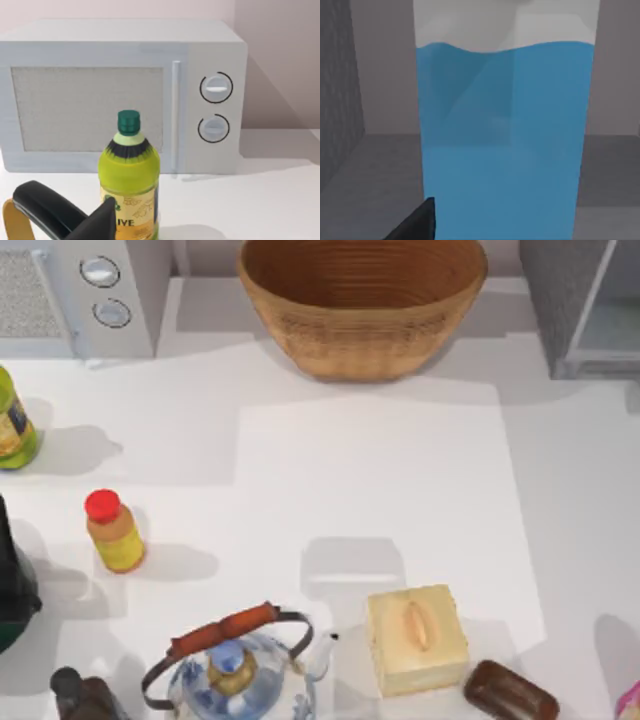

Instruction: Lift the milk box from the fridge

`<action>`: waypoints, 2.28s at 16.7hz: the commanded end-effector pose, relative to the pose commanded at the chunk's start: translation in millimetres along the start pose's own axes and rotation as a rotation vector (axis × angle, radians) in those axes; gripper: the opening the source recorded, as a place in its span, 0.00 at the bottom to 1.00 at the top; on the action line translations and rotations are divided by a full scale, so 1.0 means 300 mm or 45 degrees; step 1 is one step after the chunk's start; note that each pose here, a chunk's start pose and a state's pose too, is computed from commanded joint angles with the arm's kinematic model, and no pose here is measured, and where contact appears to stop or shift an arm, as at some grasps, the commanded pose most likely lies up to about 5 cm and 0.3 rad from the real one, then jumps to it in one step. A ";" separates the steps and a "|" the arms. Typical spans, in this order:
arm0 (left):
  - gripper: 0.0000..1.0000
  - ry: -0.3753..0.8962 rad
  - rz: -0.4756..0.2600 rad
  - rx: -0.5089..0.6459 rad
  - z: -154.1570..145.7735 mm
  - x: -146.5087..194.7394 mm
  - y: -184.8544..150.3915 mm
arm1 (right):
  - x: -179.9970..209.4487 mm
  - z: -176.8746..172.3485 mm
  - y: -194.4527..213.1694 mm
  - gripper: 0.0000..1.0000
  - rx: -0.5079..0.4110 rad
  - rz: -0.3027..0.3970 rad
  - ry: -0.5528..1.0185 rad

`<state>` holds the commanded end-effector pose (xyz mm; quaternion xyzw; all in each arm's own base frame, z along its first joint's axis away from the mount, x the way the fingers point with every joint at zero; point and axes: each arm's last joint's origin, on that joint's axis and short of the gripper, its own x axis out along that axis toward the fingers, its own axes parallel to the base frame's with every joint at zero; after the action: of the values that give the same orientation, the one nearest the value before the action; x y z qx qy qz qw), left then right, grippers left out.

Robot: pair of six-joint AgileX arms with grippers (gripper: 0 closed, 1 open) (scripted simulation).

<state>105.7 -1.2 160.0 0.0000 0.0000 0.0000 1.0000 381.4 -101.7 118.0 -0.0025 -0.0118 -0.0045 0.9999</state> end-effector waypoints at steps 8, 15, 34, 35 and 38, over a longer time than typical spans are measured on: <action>1.00 0.000 0.000 0.000 0.000 0.000 0.000 | 0.134 -0.001 0.071 1.00 0.005 -0.001 0.037; 1.00 0.000 0.000 0.000 0.000 0.000 0.000 | 0.236 -0.008 0.065 1.00 0.005 -0.001 0.036; 1.00 0.000 0.000 0.000 0.000 0.000 0.000 | 0.334 -0.007 0.071 0.25 0.005 -0.001 0.037; 1.00 0.000 0.000 0.000 0.000 0.000 0.000 | 0.334 -0.007 0.071 0.17 0.005 -0.001 0.037; 1.00 0.000 0.000 0.000 0.000 0.000 0.000 | 0.334 -0.007 0.071 0.00 0.005 -0.001 0.037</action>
<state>105.7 -1.2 160.0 0.0000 0.0000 0.0000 1.0000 481.9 -81.4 118.3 -0.0006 0.0025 -0.0050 1.0000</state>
